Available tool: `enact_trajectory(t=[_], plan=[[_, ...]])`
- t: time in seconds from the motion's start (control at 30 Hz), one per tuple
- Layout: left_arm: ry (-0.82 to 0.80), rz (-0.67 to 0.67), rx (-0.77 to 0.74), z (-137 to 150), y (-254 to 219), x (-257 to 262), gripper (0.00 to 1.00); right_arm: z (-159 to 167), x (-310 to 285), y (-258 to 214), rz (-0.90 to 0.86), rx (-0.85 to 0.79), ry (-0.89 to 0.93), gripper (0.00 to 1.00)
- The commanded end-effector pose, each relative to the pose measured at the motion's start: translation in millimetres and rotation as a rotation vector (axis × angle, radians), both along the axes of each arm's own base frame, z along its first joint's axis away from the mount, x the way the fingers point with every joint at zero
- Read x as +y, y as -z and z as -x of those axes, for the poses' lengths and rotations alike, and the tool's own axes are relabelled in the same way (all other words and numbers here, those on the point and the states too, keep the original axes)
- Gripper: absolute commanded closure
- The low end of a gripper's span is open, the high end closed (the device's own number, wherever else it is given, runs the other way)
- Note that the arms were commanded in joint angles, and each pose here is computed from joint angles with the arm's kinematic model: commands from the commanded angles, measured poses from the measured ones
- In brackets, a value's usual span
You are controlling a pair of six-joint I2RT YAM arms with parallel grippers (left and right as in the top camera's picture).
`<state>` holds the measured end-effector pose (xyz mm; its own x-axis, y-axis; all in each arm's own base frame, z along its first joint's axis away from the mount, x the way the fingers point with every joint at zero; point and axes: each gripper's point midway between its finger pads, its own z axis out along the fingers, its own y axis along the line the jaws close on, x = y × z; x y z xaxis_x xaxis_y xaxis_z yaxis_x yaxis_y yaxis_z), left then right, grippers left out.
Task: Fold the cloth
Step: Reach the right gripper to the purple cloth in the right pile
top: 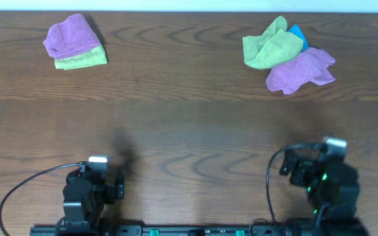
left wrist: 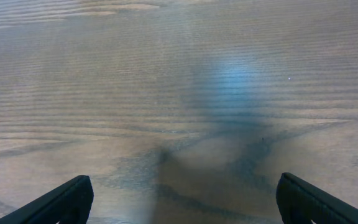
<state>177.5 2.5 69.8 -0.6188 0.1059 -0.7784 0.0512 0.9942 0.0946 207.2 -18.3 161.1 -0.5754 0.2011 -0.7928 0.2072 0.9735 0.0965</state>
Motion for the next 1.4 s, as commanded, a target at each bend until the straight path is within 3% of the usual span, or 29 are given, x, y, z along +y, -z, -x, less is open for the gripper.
enact_trajectory(t=[0.0, 0.3, 0.5, 0.8, 1.07, 1.37], plan=[[0.014, -0.016, 0.05, 5.9, 15.4, -0.3, 0.05, -16.1, -3.3, -27.7, -0.041, 0.043, 0.055, 0.01], [0.014, -0.016, 0.05, 5.9, 15.4, -0.3, 0.05, -106.9, -13.5, -75.4, -0.103, 0.191, 0.122, 0.01], [0.014, -0.016, 0.05, 5.9, 15.4, -0.3, 0.05, -164.5, -39.3, -76.8, -0.17, 0.236, 0.164, 0.01], [0.014, -0.016, 0.05, 5.9, 15.4, -0.3, 0.05, -231.9, -48.7, -40.1, -0.23, 0.296, 0.075, 0.01], [0.014, -0.016, 0.05, 5.9, 15.4, -0.2, 0.05, -277.9, -49.4, -31.2, -0.275, 0.181, 0.077, 0.01], [0.014, -0.016, 0.05, 5.9, 15.4, -0.2, 0.04, -318.0, -40.9, 49.4, -0.35, 0.234, 0.128, 0.01]])
